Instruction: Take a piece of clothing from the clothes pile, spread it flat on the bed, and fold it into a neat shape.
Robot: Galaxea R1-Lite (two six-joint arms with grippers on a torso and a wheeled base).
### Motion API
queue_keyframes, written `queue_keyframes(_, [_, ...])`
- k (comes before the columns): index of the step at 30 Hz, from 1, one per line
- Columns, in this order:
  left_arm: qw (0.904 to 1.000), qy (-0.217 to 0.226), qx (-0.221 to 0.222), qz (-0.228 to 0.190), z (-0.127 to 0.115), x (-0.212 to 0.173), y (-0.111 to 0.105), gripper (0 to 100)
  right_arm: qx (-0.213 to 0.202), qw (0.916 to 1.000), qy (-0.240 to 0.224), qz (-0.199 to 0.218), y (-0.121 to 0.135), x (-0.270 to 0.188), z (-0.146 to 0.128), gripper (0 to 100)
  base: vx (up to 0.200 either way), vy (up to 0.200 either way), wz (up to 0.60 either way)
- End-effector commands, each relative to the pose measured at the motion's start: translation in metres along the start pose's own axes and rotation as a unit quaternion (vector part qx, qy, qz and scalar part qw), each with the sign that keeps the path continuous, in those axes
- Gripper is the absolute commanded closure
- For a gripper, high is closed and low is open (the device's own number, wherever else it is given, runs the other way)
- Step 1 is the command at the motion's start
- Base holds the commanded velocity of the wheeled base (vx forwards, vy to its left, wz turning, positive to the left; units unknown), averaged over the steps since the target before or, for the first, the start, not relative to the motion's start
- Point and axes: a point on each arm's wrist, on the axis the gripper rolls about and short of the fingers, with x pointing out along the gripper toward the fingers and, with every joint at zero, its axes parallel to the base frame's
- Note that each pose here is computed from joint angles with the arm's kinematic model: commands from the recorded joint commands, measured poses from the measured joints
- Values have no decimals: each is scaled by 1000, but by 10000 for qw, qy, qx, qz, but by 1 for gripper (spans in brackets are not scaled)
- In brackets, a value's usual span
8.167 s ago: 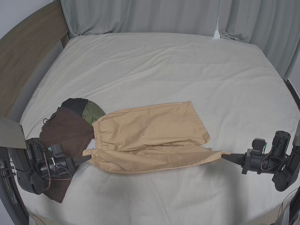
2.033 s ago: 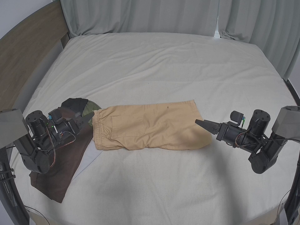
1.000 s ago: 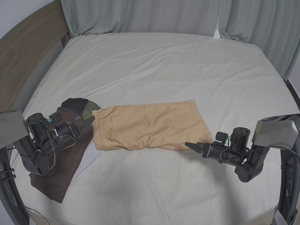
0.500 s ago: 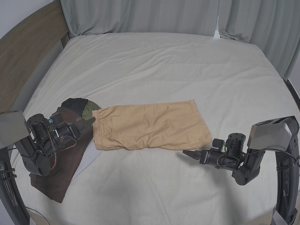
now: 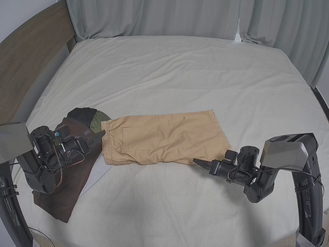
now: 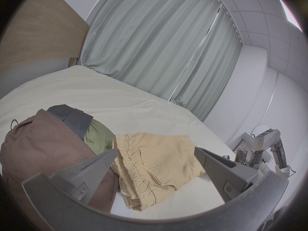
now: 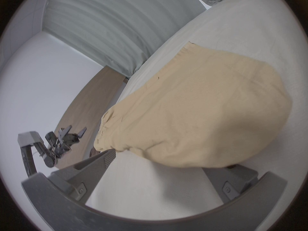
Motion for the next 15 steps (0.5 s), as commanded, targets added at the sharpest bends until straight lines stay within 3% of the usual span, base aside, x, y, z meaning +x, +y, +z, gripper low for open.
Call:
queue_keyframes(1, [10000,-4,-8,6,0,0,1,0,284,9996,0,71,-2,22,-15,0,0,0,0])
queue_keyframes(7, [10000,-19,-7,10,1,1,2,0,369,9980,-508,79,-8,45,-15,0,0,0,0])
queue_keyframes(15, [10000,8,-24,10,-1,1,2,0,402,9974,-601,58,-13,55,-19,0,0,0,0])
